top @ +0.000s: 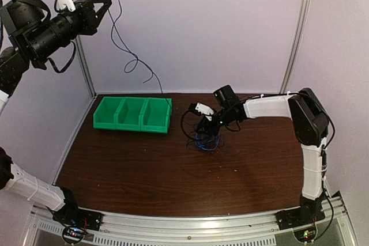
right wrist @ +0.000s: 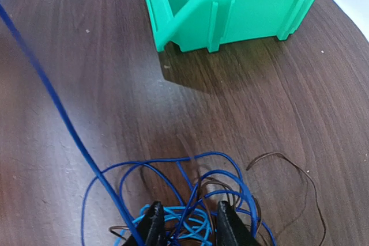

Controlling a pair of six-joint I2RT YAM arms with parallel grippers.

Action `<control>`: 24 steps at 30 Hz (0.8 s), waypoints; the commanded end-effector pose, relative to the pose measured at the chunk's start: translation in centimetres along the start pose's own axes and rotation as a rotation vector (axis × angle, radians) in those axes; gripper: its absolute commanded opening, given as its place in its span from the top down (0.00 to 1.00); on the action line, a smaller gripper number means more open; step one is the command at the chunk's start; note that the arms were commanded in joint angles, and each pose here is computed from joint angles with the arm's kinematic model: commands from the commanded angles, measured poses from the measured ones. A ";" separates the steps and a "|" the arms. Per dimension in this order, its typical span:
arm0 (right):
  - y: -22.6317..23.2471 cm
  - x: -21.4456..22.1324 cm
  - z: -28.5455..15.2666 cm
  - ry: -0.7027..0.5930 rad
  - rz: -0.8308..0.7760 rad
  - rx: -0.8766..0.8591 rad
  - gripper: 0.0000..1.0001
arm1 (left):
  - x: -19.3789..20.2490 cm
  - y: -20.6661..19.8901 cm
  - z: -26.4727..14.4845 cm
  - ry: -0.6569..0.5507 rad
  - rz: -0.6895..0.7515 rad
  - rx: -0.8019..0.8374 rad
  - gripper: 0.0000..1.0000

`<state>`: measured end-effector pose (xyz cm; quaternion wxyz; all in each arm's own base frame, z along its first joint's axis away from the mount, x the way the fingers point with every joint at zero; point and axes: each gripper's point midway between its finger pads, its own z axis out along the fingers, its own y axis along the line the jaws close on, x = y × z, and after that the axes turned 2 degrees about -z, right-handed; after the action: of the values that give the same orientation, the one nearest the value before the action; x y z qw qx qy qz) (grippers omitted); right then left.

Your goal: Untangle the cables

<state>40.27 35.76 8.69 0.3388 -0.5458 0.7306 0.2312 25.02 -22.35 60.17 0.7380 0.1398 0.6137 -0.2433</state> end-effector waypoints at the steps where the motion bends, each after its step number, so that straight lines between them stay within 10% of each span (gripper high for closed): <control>1: -2.4 2.0 1.3 0.088 0.044 0.113 0.81 | -7.6 1.8 -3.8 -0.155 -0.024 -0.027 1.00; 15: -11.2 9.9 -4.3 0.217 0.209 0.343 0.77 | -15.8 7.8 -12.3 -0.367 -0.025 -0.233 1.00; 24: -10.0 5.4 -8.8 0.078 0.223 0.296 0.67 | -10.6 7.0 -7.8 -0.228 0.075 -0.276 1.00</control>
<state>48.18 21.16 4.37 0.3156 -0.4060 0.8522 0.0961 17.98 -8.01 70.64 0.8351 0.0141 0.5155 -0.1913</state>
